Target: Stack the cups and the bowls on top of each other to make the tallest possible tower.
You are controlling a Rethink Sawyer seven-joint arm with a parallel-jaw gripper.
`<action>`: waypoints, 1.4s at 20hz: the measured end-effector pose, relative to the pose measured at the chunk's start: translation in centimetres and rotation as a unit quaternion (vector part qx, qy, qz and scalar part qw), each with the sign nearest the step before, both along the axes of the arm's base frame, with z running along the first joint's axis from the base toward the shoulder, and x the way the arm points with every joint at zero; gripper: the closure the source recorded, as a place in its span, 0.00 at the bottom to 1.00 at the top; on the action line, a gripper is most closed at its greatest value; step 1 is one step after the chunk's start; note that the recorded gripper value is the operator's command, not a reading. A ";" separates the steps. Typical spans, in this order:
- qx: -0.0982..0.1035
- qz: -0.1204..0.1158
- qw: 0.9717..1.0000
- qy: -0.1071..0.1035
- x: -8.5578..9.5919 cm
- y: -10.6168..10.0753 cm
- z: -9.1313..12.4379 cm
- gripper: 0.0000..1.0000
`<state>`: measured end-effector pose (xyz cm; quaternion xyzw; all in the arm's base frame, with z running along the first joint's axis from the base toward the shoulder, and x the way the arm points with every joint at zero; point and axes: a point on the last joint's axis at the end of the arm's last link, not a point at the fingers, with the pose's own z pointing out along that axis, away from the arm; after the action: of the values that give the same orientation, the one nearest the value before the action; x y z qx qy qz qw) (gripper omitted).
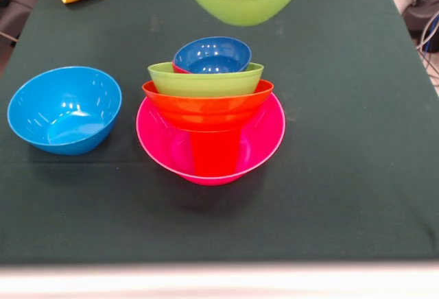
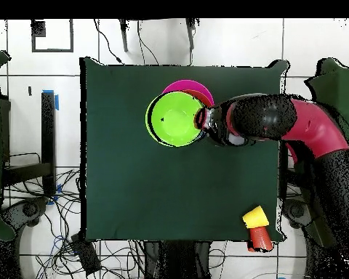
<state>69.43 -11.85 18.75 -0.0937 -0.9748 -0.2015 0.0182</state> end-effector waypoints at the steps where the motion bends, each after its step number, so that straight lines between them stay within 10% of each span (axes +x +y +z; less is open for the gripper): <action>1: 0.000 0.000 1.000 -0.001 0.1 -0.2 -0.1 1.00; 28: 0.003 0.032 0.999 -0.012 -0.7 -5.0 -4.8 1.00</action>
<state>68.74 -16.87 13.98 -0.0599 -0.9769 -0.2048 0.0131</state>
